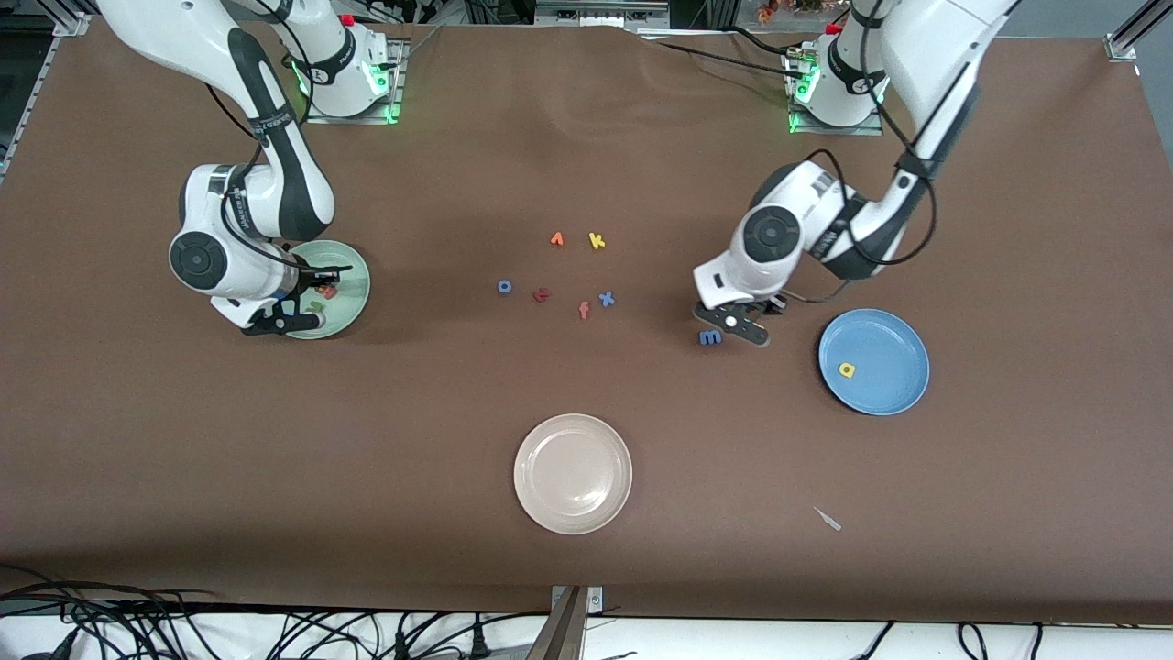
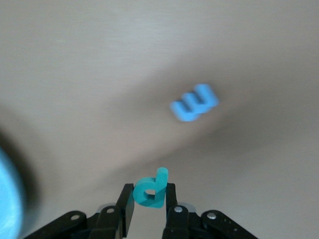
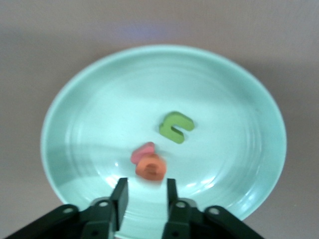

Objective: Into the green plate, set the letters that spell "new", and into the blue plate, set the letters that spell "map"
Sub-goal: 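Release orange e on the green plate while the left gripper carries teal d, then release teal d on the blue plate while the right gripper returns to rest, then lower the left gripper onto the blue m and grasp it, then carry the blue m onto the blue plate and open the left gripper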

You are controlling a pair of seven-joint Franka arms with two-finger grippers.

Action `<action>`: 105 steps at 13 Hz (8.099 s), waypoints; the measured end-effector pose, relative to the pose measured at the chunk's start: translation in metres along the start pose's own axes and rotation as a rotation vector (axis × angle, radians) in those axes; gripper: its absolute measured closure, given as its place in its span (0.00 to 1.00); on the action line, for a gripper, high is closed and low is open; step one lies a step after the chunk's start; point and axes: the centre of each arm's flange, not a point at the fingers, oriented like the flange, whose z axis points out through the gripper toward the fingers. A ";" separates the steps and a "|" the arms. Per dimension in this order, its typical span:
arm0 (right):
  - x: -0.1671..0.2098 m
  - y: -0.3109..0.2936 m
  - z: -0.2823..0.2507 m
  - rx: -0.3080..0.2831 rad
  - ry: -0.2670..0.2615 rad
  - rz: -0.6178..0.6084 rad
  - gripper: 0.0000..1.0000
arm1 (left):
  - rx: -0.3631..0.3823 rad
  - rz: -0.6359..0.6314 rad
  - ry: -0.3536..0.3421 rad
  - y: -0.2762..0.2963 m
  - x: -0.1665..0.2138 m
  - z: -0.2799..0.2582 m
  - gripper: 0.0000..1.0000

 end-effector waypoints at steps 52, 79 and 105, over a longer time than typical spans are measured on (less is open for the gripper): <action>-0.070 0.067 -0.364 0.067 0.236 0.054 0.00 | -0.228 -2.115 0.020 0.043 0.041 0.047 0.00; -0.070 0.071 -0.362 0.068 0.232 0.061 0.00 | -0.180 -1.981 0.079 0.017 0.058 0.026 0.67; -0.070 0.071 -0.366 0.067 0.240 0.062 0.00 | 0.044 -0.936 -0.171 -0.220 0.006 0.026 0.60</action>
